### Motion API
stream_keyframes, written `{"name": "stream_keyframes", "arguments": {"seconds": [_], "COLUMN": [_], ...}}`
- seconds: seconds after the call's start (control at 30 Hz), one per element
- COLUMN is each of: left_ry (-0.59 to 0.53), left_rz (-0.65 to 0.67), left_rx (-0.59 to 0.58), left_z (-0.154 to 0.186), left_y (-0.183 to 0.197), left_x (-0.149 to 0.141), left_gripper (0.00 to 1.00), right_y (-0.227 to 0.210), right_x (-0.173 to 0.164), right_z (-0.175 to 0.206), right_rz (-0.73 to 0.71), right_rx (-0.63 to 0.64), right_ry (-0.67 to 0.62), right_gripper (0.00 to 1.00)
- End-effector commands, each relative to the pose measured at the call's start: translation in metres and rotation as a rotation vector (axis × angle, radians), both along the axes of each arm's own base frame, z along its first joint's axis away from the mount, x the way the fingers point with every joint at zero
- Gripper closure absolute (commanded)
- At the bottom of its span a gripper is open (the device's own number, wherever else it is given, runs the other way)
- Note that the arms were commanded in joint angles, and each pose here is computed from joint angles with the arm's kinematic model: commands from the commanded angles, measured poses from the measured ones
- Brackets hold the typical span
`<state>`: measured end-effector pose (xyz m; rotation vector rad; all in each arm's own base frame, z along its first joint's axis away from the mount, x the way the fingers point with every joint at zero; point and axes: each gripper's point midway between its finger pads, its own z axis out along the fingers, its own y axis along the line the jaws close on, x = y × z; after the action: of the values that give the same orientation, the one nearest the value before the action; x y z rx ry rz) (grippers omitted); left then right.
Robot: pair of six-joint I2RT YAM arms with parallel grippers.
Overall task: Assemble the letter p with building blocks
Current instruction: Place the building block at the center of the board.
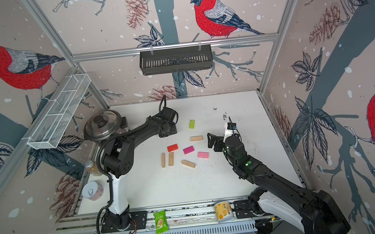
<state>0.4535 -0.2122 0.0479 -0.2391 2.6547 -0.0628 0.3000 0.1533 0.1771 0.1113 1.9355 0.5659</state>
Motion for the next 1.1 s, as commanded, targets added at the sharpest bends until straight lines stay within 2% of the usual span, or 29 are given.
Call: {"name": "stream_keyframes", "arguments": {"seconds": [0.0,0.27,0.73,1.07], "left_ry": [0.033,0.056,0.08,0.078], "left_rz": [-0.036,-0.062,-0.076,-0.064], "left_rx": [0.035,0.072,0.059,0.054], "left_z": [-0.004,-0.021,-0.04,-0.038], "left_y": [0.006,0.013,0.011,0.014], "left_x": [0.004,0.02,0.019,0.019], "left_gripper": [0.53,0.53,0.49,0.38], "right_y": [0.003,0.005,0.005,0.006], "right_x": [0.002,0.003,0.003,0.004], "right_z": [0.007,0.006,0.004,0.003], "right_rz": [0.007,0.013,0.015,0.016], "right_rx": [0.011,0.008,0.005,0.002], "right_ry": [-0.022,-0.019,-0.014,-0.011], "right_gripper": [0.0,0.0,0.0,0.0]}}
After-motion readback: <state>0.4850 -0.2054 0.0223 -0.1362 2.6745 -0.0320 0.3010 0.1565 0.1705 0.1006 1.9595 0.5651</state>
